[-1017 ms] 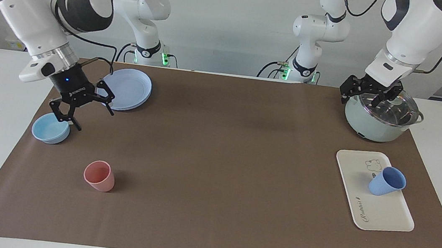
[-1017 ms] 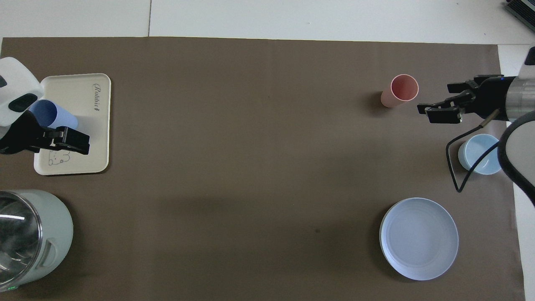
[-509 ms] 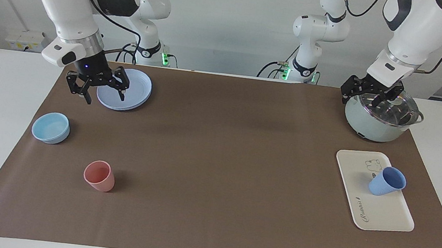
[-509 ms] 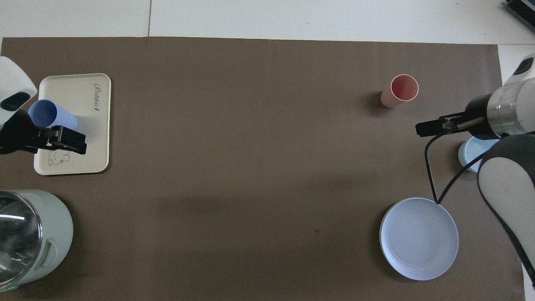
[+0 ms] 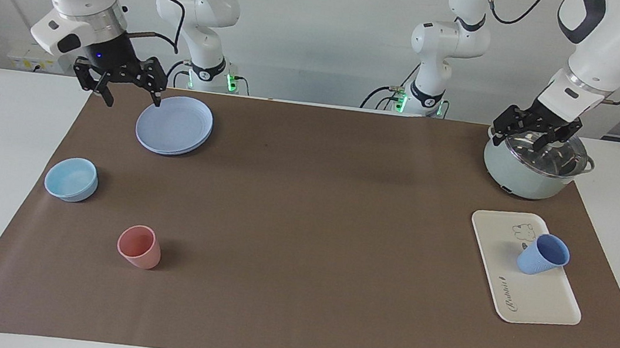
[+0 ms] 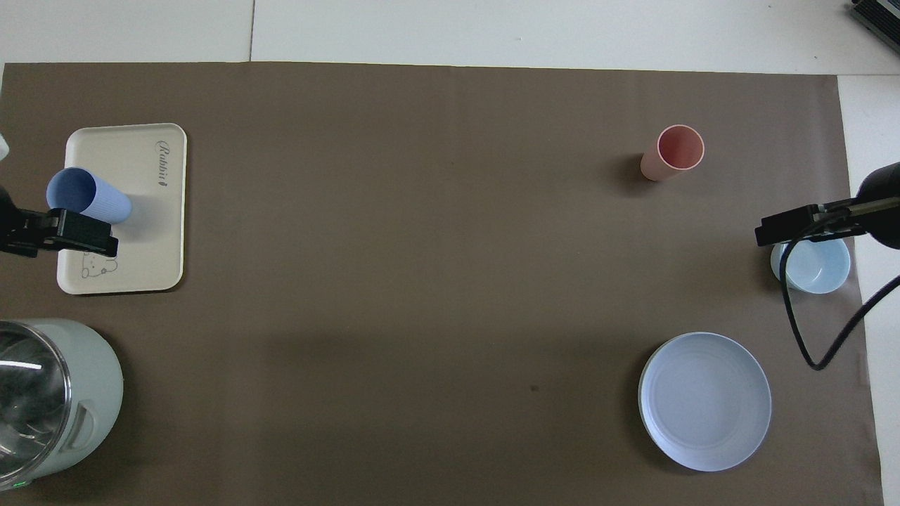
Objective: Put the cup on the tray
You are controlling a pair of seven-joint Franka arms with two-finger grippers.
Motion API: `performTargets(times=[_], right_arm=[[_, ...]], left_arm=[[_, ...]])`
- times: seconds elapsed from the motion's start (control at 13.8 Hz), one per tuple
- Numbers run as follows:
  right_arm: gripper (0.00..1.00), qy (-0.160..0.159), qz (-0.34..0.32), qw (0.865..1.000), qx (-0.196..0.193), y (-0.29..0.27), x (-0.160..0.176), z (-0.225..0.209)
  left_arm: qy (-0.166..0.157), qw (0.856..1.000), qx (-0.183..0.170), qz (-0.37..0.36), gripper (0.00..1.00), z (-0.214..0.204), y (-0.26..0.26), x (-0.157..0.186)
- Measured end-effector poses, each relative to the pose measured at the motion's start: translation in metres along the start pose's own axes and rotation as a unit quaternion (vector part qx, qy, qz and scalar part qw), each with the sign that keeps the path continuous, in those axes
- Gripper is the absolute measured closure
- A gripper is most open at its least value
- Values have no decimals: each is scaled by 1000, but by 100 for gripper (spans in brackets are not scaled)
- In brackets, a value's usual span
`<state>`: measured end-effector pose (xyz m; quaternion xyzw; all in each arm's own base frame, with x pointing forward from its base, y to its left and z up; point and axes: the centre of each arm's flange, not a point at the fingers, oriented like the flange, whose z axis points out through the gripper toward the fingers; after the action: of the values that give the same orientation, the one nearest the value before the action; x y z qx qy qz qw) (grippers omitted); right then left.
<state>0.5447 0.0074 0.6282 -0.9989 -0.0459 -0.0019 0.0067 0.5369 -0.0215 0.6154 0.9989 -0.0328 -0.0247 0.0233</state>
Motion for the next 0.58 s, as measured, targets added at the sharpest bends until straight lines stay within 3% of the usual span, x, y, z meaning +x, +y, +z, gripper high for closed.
performTargets(times=[0.22,0.58], right_arm=[[0,-3,-2,1000,-26,4,-1,-3],[0,-20,1,1000,-24,6,-6,-6]], left_arm=[[6,1000,0,0,0,-5,0,-1],[7,1000,23,6,0,-5,2,0]])
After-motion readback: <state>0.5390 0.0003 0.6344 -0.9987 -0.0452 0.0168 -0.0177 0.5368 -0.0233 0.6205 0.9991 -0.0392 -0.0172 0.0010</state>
